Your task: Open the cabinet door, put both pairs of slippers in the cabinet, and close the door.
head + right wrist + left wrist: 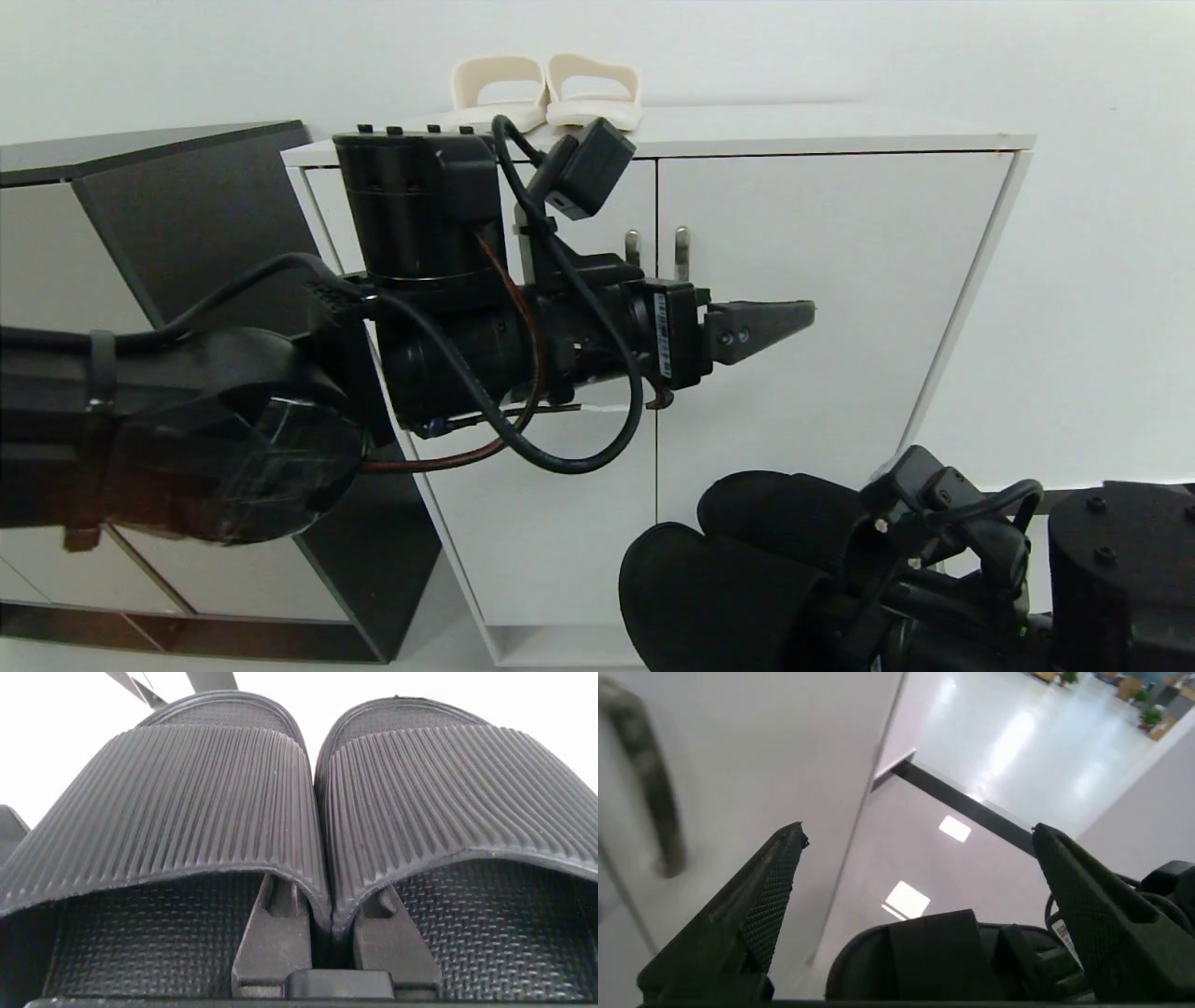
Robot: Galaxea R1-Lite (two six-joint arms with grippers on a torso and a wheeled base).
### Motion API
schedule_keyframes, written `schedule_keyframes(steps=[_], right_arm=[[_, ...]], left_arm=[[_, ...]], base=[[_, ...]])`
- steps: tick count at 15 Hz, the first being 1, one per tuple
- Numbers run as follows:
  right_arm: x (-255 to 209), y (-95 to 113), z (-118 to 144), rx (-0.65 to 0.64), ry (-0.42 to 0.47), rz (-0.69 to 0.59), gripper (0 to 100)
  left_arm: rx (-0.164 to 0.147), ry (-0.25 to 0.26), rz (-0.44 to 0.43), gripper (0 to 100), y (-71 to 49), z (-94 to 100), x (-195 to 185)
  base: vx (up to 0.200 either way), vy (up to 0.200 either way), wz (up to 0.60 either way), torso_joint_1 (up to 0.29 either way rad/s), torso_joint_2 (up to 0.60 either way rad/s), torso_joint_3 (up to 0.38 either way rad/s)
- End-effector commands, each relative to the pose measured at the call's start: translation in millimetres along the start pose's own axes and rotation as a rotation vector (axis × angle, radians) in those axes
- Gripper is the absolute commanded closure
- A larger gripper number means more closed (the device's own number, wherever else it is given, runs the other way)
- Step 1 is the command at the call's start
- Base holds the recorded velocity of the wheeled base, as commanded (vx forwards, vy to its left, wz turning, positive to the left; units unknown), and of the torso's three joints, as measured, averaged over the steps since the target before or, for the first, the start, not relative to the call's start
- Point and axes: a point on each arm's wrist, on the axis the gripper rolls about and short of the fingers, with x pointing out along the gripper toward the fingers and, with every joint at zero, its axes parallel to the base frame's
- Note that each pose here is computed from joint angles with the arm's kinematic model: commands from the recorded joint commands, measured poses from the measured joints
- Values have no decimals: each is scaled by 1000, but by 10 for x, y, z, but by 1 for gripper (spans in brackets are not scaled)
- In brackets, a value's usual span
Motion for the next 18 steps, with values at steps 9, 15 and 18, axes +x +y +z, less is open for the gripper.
schedule_keyframes(steps=[9, 15, 18], right_arm=[[16, 0, -32, -8, 14, 0, 100], [23, -3, -41, -6, 19, -2, 100], [26, -3, -43, -7, 20, -2, 100]], left_arm=[[-51, -17, 26, 0, 252, 78, -47], [-59, -17, 111, 0, 437, 20, -27], [-62, -12, 120, 0, 492, -4, 16]], base=[[0, 0, 0, 0, 0, 0], [0, 0, 0, 0, 0, 0], [0, 0, 0, 0, 0, 0]])
